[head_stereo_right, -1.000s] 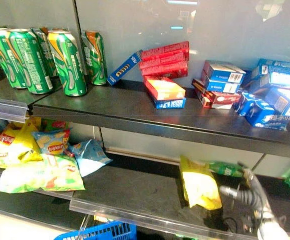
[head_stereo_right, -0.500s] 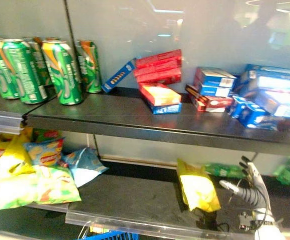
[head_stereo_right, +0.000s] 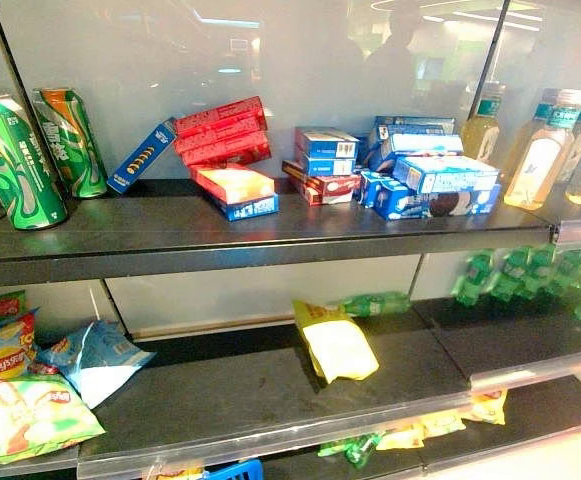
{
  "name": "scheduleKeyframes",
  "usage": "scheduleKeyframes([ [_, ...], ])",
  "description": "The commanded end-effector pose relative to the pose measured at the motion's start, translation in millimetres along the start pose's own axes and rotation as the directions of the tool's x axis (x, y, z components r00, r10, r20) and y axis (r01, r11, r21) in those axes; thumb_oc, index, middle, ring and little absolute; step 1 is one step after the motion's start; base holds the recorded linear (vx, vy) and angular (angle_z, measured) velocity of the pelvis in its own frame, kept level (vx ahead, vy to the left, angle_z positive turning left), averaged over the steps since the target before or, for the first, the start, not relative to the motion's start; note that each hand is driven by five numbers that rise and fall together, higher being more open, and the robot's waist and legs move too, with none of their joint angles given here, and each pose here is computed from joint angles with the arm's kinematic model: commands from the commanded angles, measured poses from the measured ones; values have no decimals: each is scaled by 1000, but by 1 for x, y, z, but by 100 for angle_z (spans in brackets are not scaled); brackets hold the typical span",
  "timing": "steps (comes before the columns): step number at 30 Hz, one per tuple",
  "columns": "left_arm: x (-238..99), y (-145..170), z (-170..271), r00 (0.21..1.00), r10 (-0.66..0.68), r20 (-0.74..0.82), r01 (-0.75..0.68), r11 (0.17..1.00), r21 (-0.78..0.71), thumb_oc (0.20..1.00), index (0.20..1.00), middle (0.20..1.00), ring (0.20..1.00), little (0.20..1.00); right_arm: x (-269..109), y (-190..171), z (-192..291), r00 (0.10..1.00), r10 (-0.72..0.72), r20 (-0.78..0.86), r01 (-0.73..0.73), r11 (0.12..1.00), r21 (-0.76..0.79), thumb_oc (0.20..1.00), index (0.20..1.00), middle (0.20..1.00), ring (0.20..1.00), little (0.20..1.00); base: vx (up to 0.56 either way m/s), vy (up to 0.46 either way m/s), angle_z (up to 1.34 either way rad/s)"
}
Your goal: Pick up the snacks into the basket
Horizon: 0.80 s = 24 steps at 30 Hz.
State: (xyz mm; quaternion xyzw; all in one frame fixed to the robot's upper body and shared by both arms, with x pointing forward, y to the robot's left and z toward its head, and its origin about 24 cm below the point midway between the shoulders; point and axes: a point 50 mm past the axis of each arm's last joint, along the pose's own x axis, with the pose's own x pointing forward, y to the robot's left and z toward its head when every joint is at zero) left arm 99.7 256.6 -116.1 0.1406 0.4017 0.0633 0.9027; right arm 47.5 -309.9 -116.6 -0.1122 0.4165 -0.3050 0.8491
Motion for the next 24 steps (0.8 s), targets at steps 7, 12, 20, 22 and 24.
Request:
scheduleKeyframes([
  [7,19,-1,77,948,-61,312,56,998,27,200,200,200,200,200,-23,36,-73,853,226,-470,-308,946,-104,1000,1000,1000,1000,1000,38,-70,16],
  [12,24,-12,57,974,-102,204,95,995,44,200,200,200,200,200,-22,50,-70,825,239,-512,-327,941,-88,1000,1000,1000,1000,1000,31,-35,28],
  [20,18,-15,-24,978,-67,-195,87,992,96,200,200,200,200,200,1,66,-26,888,284,-363,-352,926,-138,1000,1000,1000,1000,1000,9,-34,24],
  [22,15,-14,-32,969,-59,-240,88,990,111,200,200,200,200,200,3,69,-21,892,294,-342,-361,921,-150,1000,1000,1000,1000,1000,11,-27,19],
  [24,12,-15,-41,958,-53,-283,89,989,117,200,200,200,200,200,4,73,-16,894,307,-327,-372,915,-159,1000,1000,1000,1000,1000,18,-15,16],
])
